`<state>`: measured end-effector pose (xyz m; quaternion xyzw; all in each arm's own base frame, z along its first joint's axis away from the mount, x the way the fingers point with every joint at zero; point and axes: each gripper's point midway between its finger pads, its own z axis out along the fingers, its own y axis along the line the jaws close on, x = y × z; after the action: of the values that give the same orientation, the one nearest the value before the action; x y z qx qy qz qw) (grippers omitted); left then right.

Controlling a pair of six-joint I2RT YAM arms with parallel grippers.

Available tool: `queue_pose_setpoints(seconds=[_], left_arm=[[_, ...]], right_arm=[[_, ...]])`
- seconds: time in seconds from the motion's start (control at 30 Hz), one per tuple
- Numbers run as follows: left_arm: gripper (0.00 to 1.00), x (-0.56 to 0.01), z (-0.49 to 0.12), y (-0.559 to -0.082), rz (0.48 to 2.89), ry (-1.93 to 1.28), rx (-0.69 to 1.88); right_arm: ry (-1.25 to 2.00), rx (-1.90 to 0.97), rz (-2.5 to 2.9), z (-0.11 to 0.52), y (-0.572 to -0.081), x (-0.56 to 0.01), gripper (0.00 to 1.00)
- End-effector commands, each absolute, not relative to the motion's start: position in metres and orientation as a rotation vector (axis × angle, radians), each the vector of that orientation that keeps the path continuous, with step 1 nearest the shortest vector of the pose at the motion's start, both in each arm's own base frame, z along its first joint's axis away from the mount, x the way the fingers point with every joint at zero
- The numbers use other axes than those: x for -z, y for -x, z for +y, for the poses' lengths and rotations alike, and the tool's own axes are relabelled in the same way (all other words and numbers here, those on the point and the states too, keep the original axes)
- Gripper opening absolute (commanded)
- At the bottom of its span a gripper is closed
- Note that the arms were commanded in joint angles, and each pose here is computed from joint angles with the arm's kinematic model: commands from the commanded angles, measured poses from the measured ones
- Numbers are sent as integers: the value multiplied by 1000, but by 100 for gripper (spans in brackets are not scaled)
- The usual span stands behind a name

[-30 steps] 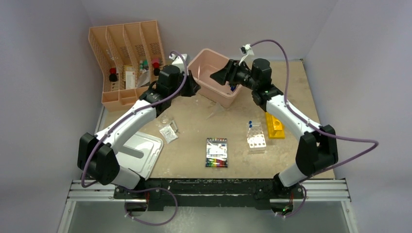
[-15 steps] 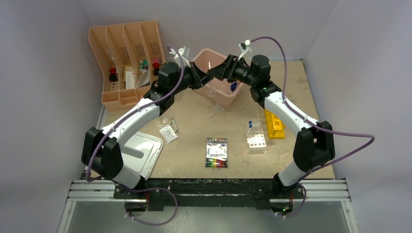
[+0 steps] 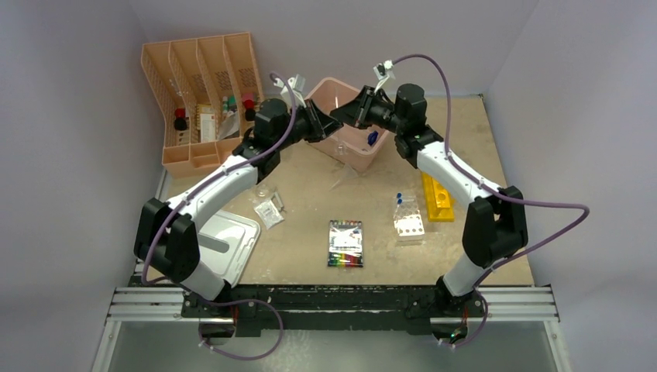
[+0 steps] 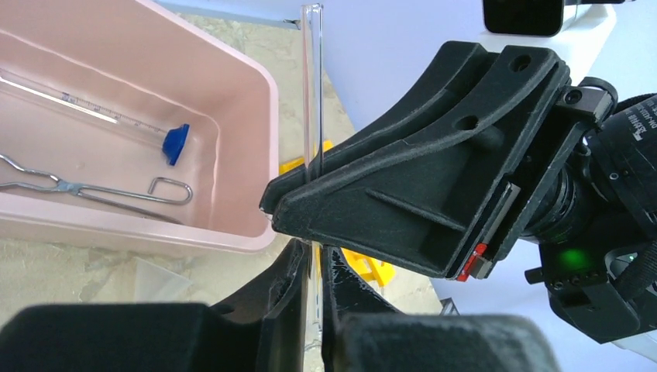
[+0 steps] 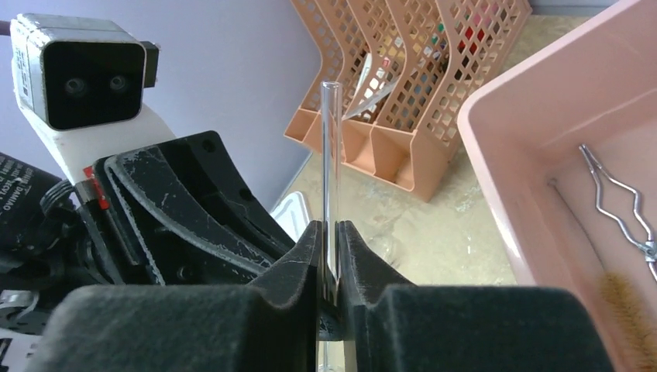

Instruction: Organize the chemistry lab equipment

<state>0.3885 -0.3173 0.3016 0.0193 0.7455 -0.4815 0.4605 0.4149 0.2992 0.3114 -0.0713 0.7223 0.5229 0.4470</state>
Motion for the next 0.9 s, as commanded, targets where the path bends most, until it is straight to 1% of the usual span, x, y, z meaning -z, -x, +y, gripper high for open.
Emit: queue_pose_setpoints(seconds=[0.0, 0.07, 0.1, 0.17, 0.27, 0.43, 0.5, 0.73, 0.87], left_arm=[[22, -331, -322, -386, 1744, -77, 1239], [54, -328, -320, -387, 1758, -67, 1214], [60, -325, -318, -387, 1770, -73, 1195], [65, -319, -314, -388, 1803, -89, 1151], [69, -316, -305, -387, 1828, -84, 1091], [70, -311, -279, -383, 1854, -55, 955], [70, -295, -268, -377, 1911, -43, 893], [70, -267, -237, -367, 2001, -7, 718], [70, -261, -231, -366, 2012, 6, 682]], right_arm=[[298, -1244, 1688, 301, -416, -343, 8], [331, -1184, 1687, 299, -420, -344, 4], [350, -1145, 1682, 296, -423, -345, 4], [386, -1054, 1661, 290, -431, -349, 3], [439, -919, 1664, 281, -447, -348, 2], [539, -733, 1693, 270, -479, -323, 1], [585, -703, 1721, 269, -491, -303, 1], [743, -762, 1844, 282, -510, -228, 3], [780, -815, 1905, 292, -518, -191, 5]])
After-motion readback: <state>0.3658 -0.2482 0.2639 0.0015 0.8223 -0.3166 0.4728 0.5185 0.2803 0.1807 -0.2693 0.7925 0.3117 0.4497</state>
